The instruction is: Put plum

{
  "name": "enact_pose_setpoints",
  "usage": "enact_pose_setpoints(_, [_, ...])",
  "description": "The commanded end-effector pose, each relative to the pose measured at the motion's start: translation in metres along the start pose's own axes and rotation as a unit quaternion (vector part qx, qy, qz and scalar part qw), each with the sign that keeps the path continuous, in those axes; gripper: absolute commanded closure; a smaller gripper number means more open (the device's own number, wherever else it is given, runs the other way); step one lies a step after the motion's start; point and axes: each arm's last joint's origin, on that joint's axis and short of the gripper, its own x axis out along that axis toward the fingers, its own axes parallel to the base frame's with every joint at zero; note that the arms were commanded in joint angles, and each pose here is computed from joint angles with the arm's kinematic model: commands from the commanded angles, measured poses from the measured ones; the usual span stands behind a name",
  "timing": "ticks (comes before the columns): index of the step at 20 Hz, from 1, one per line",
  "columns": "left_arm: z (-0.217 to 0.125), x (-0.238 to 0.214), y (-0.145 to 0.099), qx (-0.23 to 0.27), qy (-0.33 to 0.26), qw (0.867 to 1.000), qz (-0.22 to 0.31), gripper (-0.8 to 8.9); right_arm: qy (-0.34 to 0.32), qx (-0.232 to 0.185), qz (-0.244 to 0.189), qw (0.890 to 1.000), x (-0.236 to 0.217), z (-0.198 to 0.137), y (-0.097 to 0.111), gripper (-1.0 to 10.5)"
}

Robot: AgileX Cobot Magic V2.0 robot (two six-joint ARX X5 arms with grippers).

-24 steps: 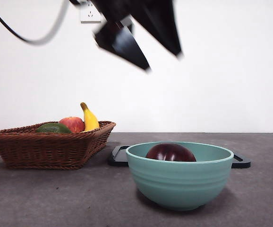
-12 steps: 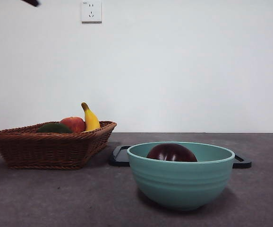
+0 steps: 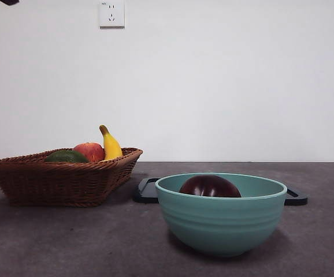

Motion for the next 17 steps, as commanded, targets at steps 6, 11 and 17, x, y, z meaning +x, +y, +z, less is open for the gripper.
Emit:
enact_pose_setpoints(6, [0.003, -0.001, -0.001, 0.014, -0.005, 1.0, -0.005, 4.09, 0.065, 0.022, 0.023, 0.997, 0.027, -0.003, -0.005, 4.9])
enact_pose_setpoints(11, [0.003, -0.001, -0.001, 0.014, -0.005, 1.0, -0.005, 4.09, 0.122, 0.057, 0.043, 0.99, 0.086, -0.026, -0.02, 4.9])
enact_pose_setpoints(17, [0.003, -0.001, -0.001, 0.016, -0.005, 1.0, -0.005, 4.09, 0.154, 0.058, 0.008, 0.986, 0.146, -0.044, -0.031, 5.3])
